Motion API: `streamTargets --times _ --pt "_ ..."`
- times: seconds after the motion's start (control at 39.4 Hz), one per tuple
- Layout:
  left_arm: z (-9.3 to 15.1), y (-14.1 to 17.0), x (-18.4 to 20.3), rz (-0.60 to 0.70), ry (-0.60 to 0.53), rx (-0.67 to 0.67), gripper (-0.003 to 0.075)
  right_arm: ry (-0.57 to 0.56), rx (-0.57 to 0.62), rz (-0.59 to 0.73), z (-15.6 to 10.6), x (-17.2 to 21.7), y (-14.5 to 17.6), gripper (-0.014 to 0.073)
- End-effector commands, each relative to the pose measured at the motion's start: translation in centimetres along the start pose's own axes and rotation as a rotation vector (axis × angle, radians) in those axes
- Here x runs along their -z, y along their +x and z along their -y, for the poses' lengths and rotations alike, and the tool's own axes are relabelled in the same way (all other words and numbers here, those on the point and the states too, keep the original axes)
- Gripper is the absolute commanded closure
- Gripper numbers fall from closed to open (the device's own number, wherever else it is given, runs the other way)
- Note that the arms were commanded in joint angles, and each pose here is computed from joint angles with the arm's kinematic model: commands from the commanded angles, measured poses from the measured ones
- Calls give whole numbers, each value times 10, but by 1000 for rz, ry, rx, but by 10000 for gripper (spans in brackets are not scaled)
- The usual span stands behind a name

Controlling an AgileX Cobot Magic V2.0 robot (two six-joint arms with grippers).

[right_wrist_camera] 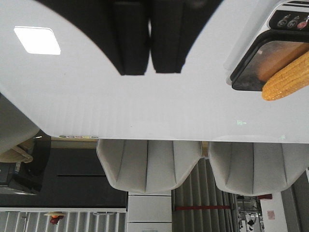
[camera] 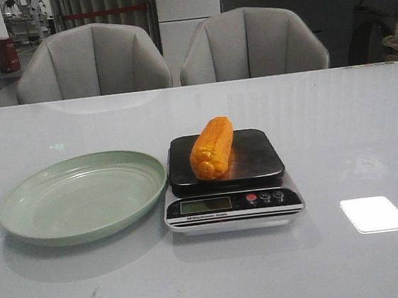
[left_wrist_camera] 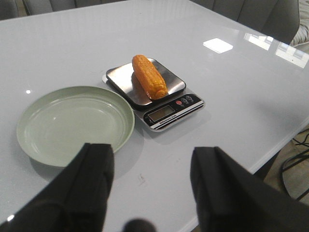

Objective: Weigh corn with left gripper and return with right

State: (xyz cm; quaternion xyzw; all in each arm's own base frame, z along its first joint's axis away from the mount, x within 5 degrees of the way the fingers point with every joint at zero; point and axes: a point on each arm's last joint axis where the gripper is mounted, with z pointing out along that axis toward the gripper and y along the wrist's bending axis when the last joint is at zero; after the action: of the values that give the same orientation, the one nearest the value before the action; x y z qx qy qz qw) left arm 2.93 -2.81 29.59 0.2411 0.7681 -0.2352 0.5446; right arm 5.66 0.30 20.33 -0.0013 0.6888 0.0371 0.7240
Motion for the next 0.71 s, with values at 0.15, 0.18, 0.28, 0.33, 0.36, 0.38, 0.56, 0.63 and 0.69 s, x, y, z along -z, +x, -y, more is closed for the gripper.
streamTargets --times 0.15,0.18,0.28,0.33,0.36,0.38,0.56,0.63,0.69 --pt "0 9 25 192 11 -17 613 1 18 90 0 1 -5 426" --pt "0 10 26 204 12 -17 603 1 18 92 0 1 -5 426" --pt "-1 11 26 217 13 -17 606 -3 18 132 0 2 -9 426" --pt "-1 11 26 218 13 -17 606 -5 19 180 -1 3 -13 426" --pt "-1 11 26 218 13 -17 606 -7 19 211 -1 3 -16 426" --pt "-1 11 26 218 13 -17 606 -8 19 234 -1 4 -19 426" --pt "-1 12 25 214 12 -17 606 -5 19 185 -2 1 -36 426" --pt "-1 12 25 214 12 -17 606 -1 19 109 -2 -5 -47 426" --pt "-1 12 25 214 12 -17 606 2 19 54 -2 -11 -54 426"
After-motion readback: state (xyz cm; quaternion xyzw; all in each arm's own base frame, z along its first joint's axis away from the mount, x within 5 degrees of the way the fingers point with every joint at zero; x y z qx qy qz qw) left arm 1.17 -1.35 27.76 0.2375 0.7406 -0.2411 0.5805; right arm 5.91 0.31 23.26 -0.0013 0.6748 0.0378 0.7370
